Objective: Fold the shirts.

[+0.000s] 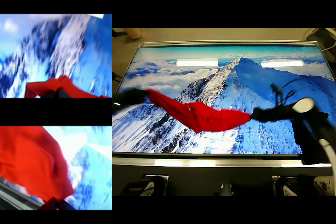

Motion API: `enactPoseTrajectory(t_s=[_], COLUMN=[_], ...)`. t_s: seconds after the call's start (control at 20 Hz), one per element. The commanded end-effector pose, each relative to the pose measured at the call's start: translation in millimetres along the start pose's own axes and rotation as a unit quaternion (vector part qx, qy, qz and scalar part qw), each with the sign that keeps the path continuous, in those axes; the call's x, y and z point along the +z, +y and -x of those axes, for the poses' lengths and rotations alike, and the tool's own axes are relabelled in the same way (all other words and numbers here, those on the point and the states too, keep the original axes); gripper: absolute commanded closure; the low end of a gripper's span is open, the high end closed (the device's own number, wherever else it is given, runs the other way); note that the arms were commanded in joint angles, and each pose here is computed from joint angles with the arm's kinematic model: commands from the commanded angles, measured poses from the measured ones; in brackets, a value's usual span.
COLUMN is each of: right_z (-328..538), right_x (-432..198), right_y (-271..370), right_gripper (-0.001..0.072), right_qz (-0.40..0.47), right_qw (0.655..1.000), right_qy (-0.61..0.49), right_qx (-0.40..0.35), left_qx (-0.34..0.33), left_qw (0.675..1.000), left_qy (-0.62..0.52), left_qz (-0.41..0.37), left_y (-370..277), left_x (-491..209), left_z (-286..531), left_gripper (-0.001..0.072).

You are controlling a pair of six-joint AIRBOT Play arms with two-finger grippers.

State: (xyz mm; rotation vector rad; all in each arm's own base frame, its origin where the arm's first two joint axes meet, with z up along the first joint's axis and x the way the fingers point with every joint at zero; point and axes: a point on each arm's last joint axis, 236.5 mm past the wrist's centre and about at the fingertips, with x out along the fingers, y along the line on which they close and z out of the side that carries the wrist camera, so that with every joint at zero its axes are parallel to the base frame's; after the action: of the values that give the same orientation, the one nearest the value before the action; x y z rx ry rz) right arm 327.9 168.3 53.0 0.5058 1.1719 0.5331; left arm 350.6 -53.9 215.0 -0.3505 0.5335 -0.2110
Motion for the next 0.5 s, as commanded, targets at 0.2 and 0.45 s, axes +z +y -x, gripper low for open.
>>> enactPoseTrajectory(t_s=[0.2, 0.45], right_z=[363, 332], right_x=[88, 42], right_y=[114, 92], right_gripper=[0.0694, 0.0692], right_qz=[0.140, 0.102], right_qw=[0.850, 0.898], right_qy=[-0.479, -0.383], right_qx=[-0.167, -0.190], left_qx=[-0.026, -0.016], left_qw=[0.864, 0.903], left_qy=[-0.490, -0.418], left_qz=[-0.117, -0.100], left_y=[-127, -109], left_x=[211, 195], left_z=[325, 277], left_gripper=[0.0688, 0.0687])
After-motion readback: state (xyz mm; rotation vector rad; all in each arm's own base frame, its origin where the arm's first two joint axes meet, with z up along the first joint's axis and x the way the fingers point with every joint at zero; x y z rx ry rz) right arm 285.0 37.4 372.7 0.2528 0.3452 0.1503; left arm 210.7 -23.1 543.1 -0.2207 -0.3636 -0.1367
